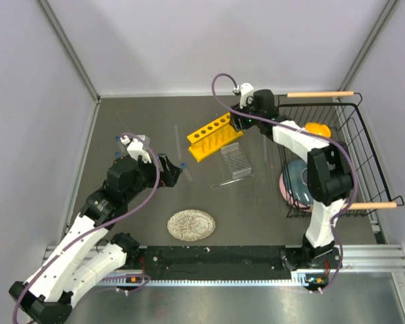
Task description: Organize the chemistry lab equipment
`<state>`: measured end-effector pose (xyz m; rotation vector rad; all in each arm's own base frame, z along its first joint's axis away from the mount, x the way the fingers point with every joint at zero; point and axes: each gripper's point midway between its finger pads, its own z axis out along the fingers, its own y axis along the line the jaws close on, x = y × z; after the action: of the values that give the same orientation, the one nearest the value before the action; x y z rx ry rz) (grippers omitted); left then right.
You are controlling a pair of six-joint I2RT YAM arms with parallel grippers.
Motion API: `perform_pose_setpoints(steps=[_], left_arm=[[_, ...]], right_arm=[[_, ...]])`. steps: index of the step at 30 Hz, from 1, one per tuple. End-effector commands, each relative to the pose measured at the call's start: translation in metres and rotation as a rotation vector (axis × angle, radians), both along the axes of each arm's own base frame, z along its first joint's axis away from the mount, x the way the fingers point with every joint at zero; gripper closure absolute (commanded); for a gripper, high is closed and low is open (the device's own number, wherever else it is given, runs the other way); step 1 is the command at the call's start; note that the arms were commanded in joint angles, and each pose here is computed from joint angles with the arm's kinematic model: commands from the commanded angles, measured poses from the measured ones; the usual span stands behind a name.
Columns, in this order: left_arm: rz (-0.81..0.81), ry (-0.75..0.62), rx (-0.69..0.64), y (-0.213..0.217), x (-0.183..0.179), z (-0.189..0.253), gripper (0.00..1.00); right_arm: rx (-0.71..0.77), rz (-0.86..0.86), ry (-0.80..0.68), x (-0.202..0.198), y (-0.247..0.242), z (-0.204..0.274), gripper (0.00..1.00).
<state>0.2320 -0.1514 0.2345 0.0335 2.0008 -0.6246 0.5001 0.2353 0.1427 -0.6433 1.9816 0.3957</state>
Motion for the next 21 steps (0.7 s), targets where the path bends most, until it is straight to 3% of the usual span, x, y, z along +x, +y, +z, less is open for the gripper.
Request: perform_pose_setpoints(steps=[1, 2, 8, 13, 21], left_arm=[[-0.011, -0.012, -0.051, -0.002, -0.007, 0.009, 0.01], [-0.012, -0.014, -0.053, 0.000, -0.009, 0.009, 0.01], [0.002, -0.038, -0.068, 0.009, -0.020, 0.017, 0.01], [0.020, -0.055, -0.067, 0.017, -0.027, 0.019, 0.01], [0.034, -0.041, -0.067, 0.021, -0.031, 0.005, 0.01]], right_arm=[[-0.001, 0.096, -0.158, -0.026, -0.005, 0.099, 0.36], [-0.025, 0.123, -0.119, -0.038, -0.008, 0.095, 0.25], [-0.083, 0.190, -0.021, -0.094, -0.024, 0.089, 0.05], [-0.112, 0.091, 0.077, -0.109, -0.042, 0.068, 0.01], [-0.280, -0.266, 0.258, -0.092, -0.062, 0.013, 0.01]])
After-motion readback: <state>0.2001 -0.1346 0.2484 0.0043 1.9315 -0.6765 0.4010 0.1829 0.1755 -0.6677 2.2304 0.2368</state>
